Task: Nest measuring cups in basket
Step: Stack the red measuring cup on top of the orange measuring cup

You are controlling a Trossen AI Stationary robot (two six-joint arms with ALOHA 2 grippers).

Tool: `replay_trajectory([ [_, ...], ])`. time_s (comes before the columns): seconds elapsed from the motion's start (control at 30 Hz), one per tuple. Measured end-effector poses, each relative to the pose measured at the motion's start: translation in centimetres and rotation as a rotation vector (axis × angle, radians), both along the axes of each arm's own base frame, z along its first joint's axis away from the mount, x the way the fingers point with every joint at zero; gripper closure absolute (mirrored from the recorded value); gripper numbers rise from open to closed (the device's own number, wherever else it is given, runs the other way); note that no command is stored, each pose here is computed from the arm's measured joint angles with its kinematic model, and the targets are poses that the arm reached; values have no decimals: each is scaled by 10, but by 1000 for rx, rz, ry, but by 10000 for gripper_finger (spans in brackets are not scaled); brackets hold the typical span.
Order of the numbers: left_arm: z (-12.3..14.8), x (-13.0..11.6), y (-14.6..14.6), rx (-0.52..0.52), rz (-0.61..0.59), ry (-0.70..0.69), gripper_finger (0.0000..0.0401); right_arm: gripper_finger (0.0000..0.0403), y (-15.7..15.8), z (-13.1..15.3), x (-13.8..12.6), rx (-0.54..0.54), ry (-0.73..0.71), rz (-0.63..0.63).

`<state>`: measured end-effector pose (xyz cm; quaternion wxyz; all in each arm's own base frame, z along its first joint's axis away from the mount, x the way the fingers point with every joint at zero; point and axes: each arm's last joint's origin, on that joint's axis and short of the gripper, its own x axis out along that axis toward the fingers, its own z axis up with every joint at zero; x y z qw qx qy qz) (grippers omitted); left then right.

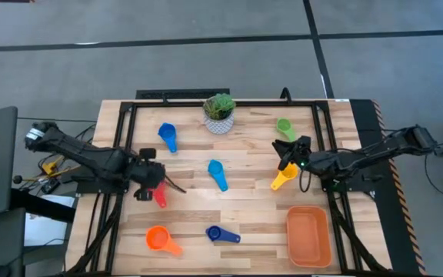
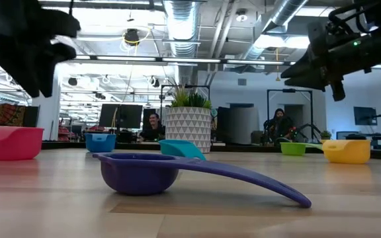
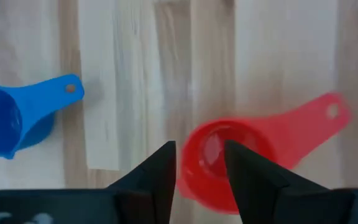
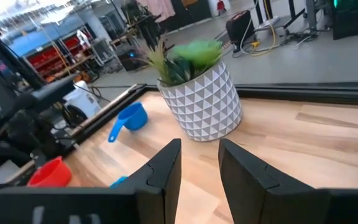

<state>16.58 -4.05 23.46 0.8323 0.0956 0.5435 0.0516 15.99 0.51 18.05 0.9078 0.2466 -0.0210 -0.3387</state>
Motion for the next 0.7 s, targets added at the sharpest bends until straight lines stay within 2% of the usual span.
replay_trajectory([
  [0.13,-2,1,18,26,55,38,285,265,2,-3,7,-7,44,6],
  [0.27,-2,2,30,9,131,45,284,262,6,-8,12,-15,88,22],
  [0.5,-10,1,34,-38,96,74,282,260,10,-17,17,12,117,33],
  [0.7,-12,4,35,-51,115,74,282,265,14,-19,18,30,104,51],
])
